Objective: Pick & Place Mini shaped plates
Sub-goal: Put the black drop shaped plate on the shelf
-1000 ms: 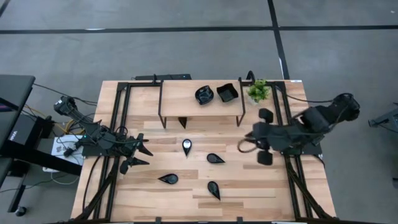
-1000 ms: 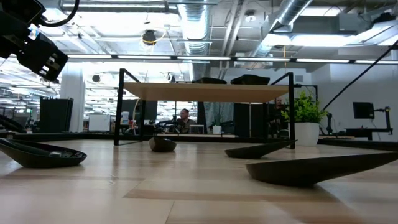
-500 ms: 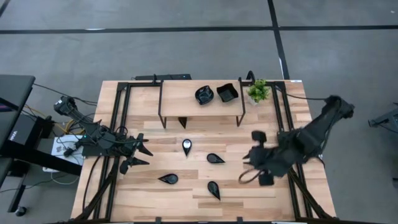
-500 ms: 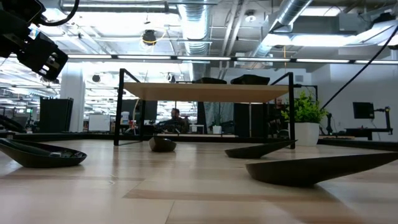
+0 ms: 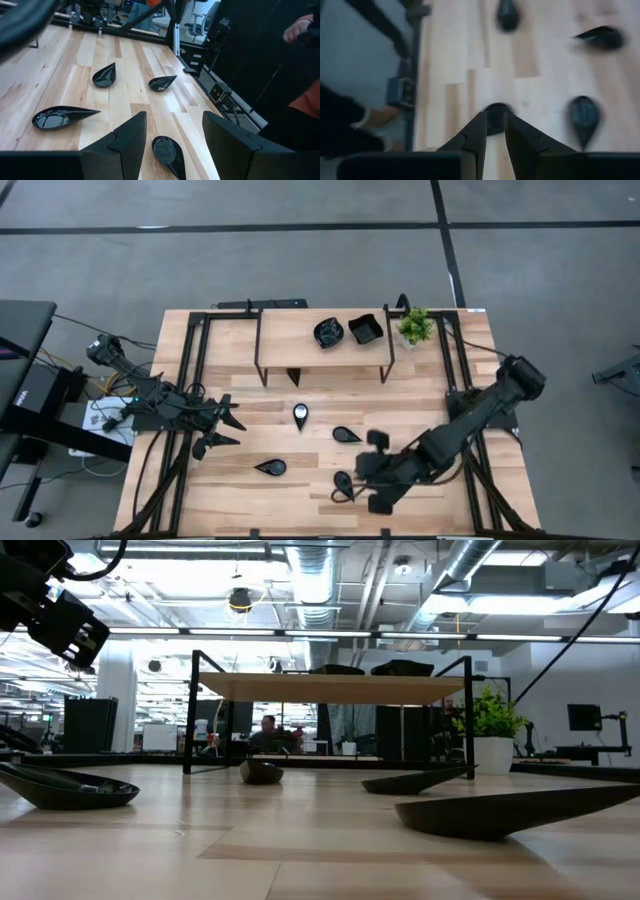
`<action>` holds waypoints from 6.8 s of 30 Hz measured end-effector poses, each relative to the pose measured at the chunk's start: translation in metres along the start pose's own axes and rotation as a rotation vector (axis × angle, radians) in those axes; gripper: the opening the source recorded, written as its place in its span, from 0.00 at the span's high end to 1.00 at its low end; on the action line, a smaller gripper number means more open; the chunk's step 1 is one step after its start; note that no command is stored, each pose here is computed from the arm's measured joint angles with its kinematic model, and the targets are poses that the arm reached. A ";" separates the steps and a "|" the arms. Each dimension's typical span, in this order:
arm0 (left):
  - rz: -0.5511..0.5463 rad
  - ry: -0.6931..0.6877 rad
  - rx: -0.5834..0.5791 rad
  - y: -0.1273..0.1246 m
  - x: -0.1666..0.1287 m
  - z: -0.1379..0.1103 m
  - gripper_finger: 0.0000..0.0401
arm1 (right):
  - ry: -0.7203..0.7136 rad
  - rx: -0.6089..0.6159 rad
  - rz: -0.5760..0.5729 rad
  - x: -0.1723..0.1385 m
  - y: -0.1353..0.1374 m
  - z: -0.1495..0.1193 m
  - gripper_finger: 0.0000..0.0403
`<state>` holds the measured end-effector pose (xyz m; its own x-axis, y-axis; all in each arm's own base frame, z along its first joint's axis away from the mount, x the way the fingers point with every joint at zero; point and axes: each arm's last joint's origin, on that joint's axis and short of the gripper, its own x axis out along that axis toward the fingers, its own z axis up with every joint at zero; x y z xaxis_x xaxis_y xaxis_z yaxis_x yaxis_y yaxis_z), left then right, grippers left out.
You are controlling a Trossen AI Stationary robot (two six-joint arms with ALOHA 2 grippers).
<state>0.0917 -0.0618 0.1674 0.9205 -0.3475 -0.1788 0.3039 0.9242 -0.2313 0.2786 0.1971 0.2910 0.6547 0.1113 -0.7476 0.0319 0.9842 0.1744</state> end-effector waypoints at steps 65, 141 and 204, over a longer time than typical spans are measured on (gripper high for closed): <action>0.265 -0.147 -0.011 -0.002 0.072 0.051 0.51 | -0.024 -0.095 -0.200 0.082 -0.069 -0.031 0.84; 0.261 -0.155 -0.053 -0.002 0.072 0.051 0.51 | 0.248 -0.145 -0.127 0.108 -0.110 0.009 0.84; 0.261 -0.157 -0.053 -0.002 0.072 0.051 0.51 | 0.225 -0.094 -0.325 0.058 -0.102 -0.075 0.84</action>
<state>0.1700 -0.0808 0.2040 0.9937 -0.0672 -0.0901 0.0430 0.9680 -0.2470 0.2567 0.1133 0.1811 0.4401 -0.1908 -0.8775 0.1338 0.9802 -0.1460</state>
